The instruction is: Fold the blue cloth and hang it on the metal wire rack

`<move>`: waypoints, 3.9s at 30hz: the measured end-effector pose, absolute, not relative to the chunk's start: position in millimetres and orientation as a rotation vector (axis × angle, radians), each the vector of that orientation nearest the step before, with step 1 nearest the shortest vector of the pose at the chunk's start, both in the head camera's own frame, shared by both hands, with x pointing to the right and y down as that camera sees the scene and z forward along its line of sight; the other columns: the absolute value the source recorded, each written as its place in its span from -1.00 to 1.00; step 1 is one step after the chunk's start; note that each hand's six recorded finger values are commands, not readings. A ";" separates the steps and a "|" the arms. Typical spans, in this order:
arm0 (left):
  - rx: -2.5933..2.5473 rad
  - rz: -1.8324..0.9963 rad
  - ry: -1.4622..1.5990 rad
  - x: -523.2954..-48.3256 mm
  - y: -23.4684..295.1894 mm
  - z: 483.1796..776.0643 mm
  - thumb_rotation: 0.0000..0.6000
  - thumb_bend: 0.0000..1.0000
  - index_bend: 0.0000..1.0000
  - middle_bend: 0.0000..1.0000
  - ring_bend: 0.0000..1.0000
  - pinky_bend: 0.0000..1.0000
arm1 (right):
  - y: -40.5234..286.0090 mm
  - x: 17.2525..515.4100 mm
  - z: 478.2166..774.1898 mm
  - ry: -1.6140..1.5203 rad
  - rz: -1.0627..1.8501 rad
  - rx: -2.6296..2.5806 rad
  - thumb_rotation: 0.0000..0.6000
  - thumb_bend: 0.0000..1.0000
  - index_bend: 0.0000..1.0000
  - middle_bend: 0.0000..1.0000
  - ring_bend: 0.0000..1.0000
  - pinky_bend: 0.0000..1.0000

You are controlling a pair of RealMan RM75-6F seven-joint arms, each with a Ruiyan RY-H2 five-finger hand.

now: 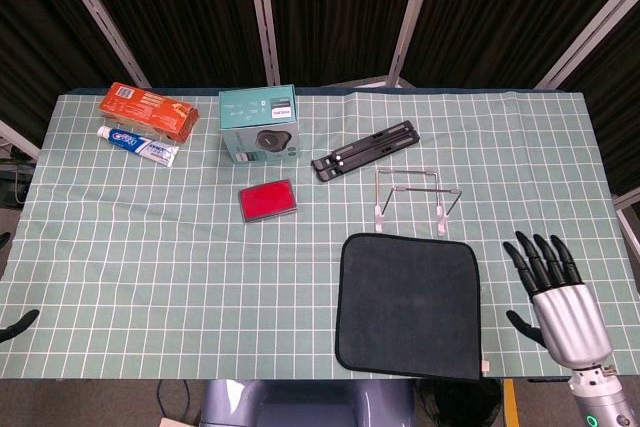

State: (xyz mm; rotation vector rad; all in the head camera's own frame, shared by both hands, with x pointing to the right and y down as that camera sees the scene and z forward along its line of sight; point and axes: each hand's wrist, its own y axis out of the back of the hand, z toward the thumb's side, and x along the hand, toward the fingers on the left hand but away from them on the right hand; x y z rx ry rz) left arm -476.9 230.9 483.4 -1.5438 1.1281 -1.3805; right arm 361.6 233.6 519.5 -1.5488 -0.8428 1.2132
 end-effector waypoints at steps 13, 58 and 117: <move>-1.510 -1.500 1.084 -483.5 220.2 509.5 1.00 -1.00 -1.00 -1.00 -1.00 -1.00 | 306.8 304.3 602.4 -0.273 1.090 -2.017 1.00 -0.82 -0.31 -1.00 -1.00 -1.00; -1.504 -1.537 1.043 -477.6 218.6 524.2 1.00 -1.00 -1.00 -1.00 -1.00 -1.00 | 329.9 258.2 659.2 0.020 0.963 -1.933 1.00 -0.65 -0.26 -1.00 -1.00 -1.00; -1.512 -1.532 1.038 -476.0 220.1 524.3 1.00 -1.00 -1.00 -1.00 -1.00 -1.00 | 308.8 274.2 650.4 -0.172 0.950 -1.838 1.00 -0.23 0.02 -1.00 -1.00 -1.00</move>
